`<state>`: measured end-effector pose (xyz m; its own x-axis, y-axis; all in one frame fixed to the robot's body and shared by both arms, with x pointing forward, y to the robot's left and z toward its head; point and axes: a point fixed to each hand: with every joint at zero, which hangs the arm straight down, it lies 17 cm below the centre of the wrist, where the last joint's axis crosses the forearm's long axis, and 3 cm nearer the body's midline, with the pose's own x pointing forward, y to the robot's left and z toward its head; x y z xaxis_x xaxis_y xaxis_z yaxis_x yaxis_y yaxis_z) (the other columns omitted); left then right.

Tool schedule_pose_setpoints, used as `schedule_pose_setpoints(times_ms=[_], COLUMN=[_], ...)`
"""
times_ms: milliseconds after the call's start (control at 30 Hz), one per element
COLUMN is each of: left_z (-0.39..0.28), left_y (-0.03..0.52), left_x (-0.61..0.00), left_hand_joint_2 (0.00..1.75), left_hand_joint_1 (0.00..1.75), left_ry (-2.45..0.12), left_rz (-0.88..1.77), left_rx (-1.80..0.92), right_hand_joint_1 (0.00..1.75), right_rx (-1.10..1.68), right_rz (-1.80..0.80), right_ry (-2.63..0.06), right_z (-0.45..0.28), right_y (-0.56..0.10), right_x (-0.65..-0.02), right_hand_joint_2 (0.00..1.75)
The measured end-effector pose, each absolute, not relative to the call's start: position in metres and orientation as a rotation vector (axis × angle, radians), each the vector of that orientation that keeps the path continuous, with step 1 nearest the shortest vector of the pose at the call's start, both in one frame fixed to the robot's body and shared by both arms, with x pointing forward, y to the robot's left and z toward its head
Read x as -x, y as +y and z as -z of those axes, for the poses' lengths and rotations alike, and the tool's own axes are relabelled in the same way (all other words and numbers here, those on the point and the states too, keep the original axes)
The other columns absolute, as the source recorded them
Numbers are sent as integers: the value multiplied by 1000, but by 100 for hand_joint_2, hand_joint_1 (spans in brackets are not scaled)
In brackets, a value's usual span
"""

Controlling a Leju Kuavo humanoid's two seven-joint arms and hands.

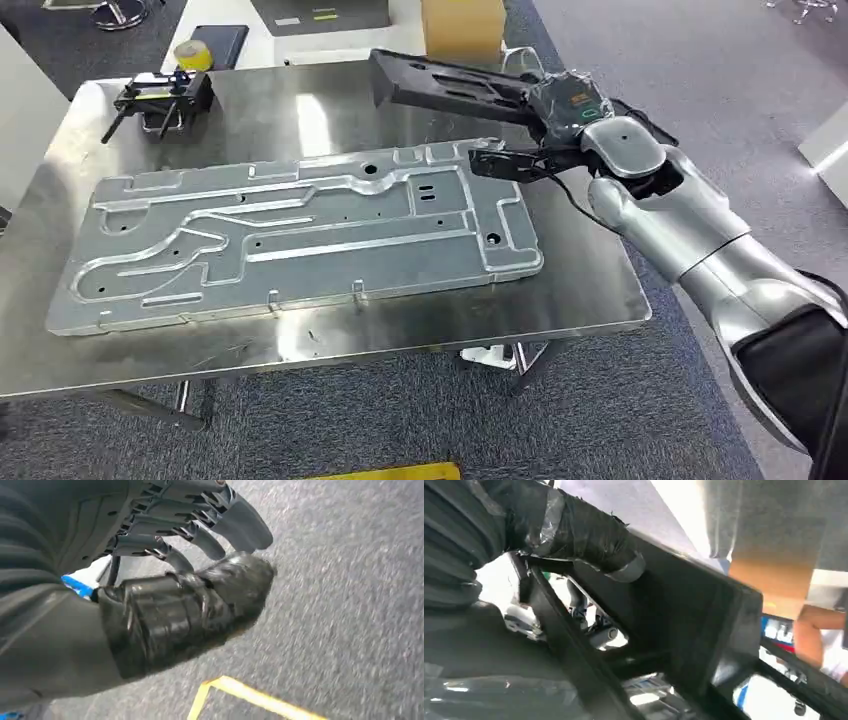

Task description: Take the parts from the cabinet and place them on the table.

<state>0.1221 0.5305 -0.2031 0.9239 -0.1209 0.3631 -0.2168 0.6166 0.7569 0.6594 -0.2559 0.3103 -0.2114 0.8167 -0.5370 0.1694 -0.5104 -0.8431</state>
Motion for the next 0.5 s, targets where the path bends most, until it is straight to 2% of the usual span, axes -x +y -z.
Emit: schedule_pose_setpoints(times_ms=[300, 500], left_z=[202, 202], left_y=[533, 533], left_x=[-122, -122], left_hand_joint_2=[175, 175], left_hand_joint_1=[0, 0], left_ry=[-405, -405], left_rz=[-69, -74], left_rx=[-915, -916], right_hand_joint_1=[175, 175], right_rx=[1501, 1512], right_rz=[-1881, -1904], right_ry=[-1142, -1155], right_z=[-273, -281], right_y=[-226, -212], right_x=[-654, -655], right_hand_joint_2=[175, 175])
